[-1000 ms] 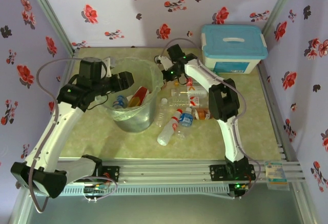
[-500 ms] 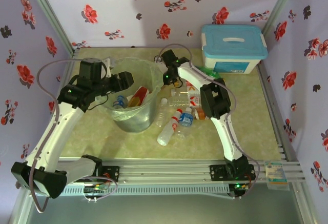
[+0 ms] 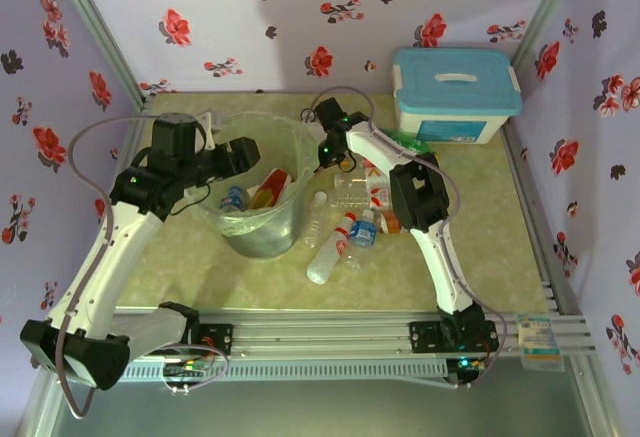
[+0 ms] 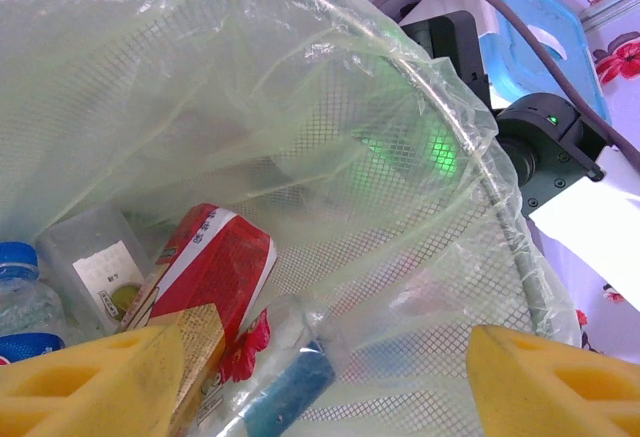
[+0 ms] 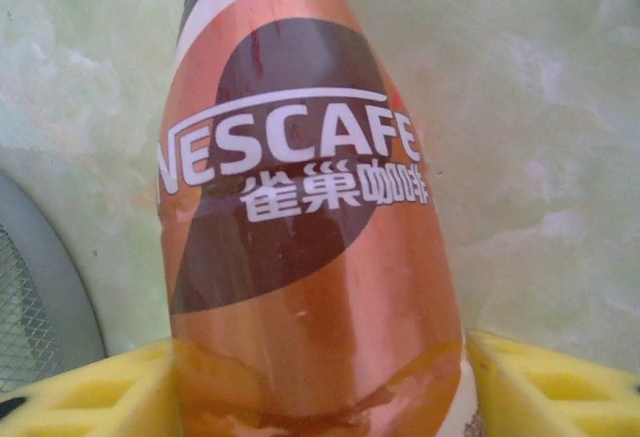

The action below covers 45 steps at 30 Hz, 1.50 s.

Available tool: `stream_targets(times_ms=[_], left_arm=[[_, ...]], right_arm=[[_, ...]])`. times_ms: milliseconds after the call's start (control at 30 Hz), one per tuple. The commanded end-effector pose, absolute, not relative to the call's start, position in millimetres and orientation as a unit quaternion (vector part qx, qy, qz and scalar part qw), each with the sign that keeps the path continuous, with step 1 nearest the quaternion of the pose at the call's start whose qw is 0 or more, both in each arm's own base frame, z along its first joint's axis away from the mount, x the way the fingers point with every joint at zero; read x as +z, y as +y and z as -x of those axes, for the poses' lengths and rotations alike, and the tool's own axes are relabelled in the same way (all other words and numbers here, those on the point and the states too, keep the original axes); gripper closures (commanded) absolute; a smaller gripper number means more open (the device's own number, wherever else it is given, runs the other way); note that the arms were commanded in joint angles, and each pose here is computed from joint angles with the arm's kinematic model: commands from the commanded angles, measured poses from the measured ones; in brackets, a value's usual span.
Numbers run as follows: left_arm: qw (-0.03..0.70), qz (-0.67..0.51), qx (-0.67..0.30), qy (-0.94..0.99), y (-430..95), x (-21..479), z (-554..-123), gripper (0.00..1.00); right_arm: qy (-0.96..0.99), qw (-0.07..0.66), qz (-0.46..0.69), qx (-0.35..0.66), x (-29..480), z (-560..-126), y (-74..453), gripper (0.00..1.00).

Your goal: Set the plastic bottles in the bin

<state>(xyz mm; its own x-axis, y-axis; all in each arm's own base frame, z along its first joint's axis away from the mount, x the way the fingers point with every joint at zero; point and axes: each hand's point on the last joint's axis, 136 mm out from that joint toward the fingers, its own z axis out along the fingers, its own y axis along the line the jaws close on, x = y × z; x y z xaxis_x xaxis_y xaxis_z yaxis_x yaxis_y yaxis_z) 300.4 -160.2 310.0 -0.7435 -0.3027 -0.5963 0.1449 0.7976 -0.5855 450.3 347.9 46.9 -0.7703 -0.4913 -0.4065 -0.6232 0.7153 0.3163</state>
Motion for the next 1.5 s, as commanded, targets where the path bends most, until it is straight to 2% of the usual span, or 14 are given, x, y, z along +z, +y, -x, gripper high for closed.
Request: stream_targets(times_ms=[0,300,533,700,833,1000,1200,1333,1467], left_arm=[[0.371,0.053,-0.319,0.87,-156,320,-303,0.25],[0.404,0.056,-0.353,0.842,-162,365,-309,0.23],[0.434,0.07,-0.445,0.78,-182,414,-327,0.23],[0.445,0.074,-0.504,0.736,-198,443,-343,0.2],[0.437,0.075,-0.522,0.728,-213,448,-356,0.18],[0.425,0.041,-0.536,0.728,-252,450,-365,0.11],[0.418,-0.012,-0.578,0.701,-293,465,-370,0.11],[0.413,-0.016,-0.581,0.701,-306,465,-377,0.11],[0.399,-0.002,-0.59,0.702,-313,456,-387,0.15]], right_arm=[[0.905,0.186,0.31,0.223,93,-454,349,0.41],[0.901,0.252,0.271,0.225,161,-465,322,0.44],[0.888,0.36,0.18,0.223,227,-471,261,0.48],[0.869,0.424,0.147,0.209,269,-449,224,0.49],[0.844,0.472,0.127,0.221,313,-421,209,0.49],[0.815,0.495,0.141,0.267,354,-379,222,0.49],[0.797,0.493,0.201,0.283,371,-343,250,0.48],[0.786,0.486,0.226,0.308,379,-328,266,0.48],[0.779,0.486,0.237,0.316,383,-321,273,0.48]])
